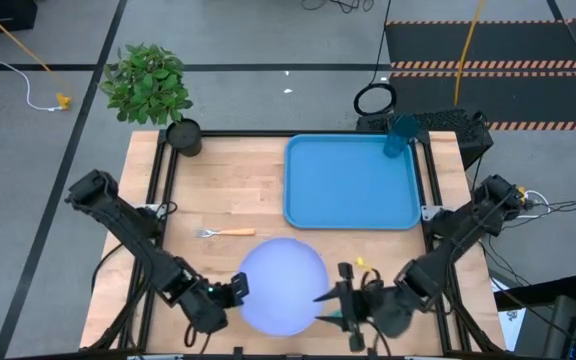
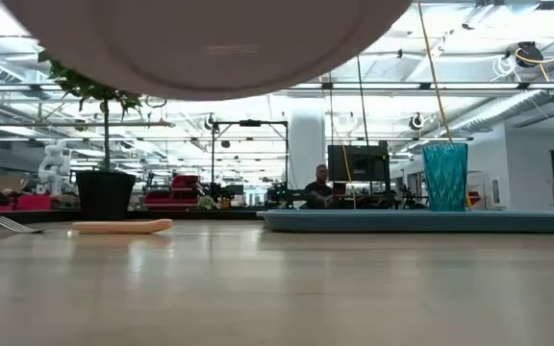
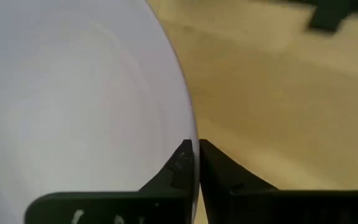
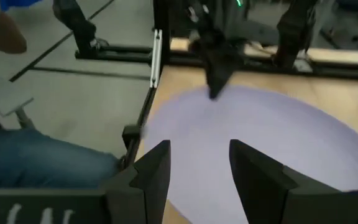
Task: Pick and place plate/cup/fork/spoon on tray
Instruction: Put the purple plate on the blue tray to the bottom right of the blue cup, then put the brown fork on the blue tray to the left of the purple plate
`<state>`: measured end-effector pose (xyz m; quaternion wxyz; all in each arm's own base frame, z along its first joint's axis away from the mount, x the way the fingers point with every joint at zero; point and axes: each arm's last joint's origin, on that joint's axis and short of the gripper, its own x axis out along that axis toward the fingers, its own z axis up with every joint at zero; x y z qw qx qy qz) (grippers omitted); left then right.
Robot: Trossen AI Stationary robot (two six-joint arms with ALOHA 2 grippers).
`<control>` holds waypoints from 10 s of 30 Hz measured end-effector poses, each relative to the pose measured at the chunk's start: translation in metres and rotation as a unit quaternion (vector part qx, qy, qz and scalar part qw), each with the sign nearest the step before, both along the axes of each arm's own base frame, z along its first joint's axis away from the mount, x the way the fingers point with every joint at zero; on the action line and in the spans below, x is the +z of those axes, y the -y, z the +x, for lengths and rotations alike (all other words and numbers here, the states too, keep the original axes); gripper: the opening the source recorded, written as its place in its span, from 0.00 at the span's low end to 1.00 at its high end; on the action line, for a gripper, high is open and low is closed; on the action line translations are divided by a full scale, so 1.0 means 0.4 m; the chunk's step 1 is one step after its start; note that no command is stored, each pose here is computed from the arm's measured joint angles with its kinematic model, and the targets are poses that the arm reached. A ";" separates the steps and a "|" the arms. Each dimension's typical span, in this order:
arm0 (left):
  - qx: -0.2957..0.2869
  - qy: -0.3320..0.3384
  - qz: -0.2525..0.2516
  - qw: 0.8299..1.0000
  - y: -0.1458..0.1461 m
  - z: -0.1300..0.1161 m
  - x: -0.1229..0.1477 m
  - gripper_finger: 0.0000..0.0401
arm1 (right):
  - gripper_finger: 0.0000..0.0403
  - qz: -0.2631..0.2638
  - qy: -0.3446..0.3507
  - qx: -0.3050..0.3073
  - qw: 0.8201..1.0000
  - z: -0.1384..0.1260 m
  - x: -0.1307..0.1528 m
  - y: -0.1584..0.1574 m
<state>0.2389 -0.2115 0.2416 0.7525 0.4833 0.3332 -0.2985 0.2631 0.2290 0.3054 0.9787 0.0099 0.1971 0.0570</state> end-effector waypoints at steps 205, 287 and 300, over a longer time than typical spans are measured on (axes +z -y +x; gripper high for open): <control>0.526 -0.199 -0.105 0.820 -0.422 -0.089 -0.269 0.05 | 0.33 -0.067 -0.168 -0.190 0.965 -0.136 -0.146 0.537; 0.076 0.187 0.241 0.949 -0.288 0.124 0.052 0.01 | 0.22 0.238 0.066 -0.018 0.969 0.224 -0.244 0.483; 0.190 0.204 0.130 0.951 -0.292 0.124 0.053 0.14 | 0.09 0.217 0.046 -0.054 0.974 0.210 -0.233 0.536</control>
